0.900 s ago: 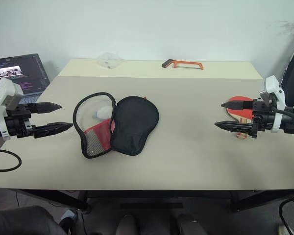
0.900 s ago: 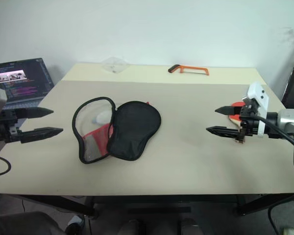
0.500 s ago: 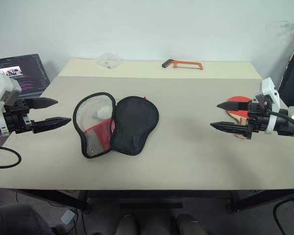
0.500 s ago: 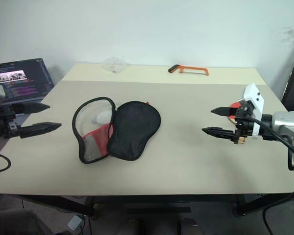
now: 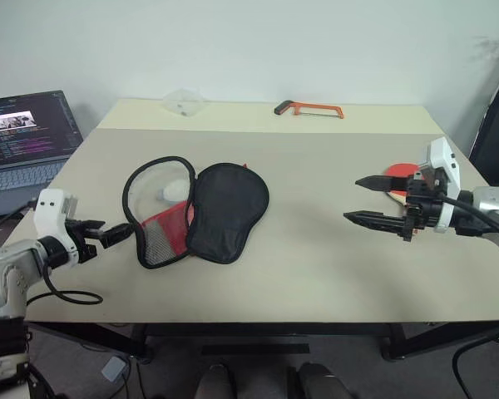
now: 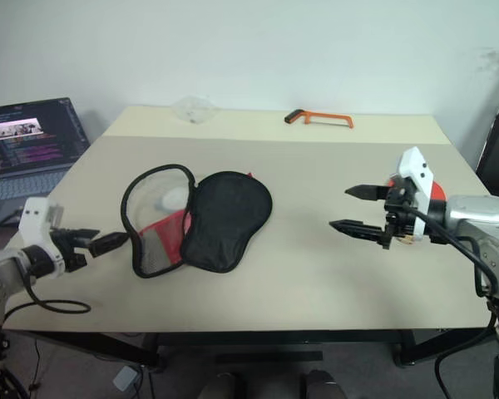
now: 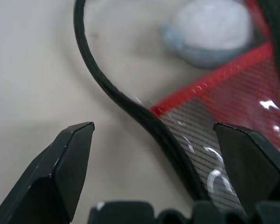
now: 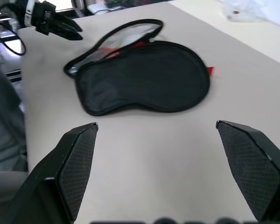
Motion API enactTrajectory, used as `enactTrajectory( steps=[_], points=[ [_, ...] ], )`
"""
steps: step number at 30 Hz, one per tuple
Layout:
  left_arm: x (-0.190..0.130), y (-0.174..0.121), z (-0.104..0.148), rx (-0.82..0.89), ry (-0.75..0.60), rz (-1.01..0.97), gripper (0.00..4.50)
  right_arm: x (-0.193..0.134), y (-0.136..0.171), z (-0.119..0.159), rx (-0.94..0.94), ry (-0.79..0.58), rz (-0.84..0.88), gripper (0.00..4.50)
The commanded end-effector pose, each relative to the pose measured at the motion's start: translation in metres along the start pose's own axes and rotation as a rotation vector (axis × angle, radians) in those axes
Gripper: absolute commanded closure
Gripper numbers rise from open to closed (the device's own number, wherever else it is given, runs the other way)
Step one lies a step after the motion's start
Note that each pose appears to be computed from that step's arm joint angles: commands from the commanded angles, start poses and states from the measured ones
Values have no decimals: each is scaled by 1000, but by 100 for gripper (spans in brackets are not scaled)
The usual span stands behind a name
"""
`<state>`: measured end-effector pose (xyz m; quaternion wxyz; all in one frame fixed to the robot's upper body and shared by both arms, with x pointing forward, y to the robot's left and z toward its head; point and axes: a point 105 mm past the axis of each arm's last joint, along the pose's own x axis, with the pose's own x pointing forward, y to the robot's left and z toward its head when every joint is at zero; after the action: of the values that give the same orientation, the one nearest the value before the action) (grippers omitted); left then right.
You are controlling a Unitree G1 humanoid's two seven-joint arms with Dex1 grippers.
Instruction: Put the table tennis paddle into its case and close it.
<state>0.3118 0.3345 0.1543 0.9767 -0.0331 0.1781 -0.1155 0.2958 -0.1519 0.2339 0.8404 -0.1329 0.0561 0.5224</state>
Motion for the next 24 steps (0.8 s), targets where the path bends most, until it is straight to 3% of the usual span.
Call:
enactTrajectory(
  steps=[1,9,18,22,24],
  points=[
    [-11,-7,11,5,-58,22,0,5,4,12,-48,-10,32,3],
    [13,-26,-15,-14,-12,86,0,11,5,18,-64,-8,67,3],
    [40,-36,-25,-25,39,183,0,15,7,19,-73,-1,94,3],
    [53,-46,-16,-43,36,169,0,19,8,21,-74,-9,102,3],
    [58,-51,-15,-49,45,164,40,20,7,19,-76,-7,98,0]
  ],
)
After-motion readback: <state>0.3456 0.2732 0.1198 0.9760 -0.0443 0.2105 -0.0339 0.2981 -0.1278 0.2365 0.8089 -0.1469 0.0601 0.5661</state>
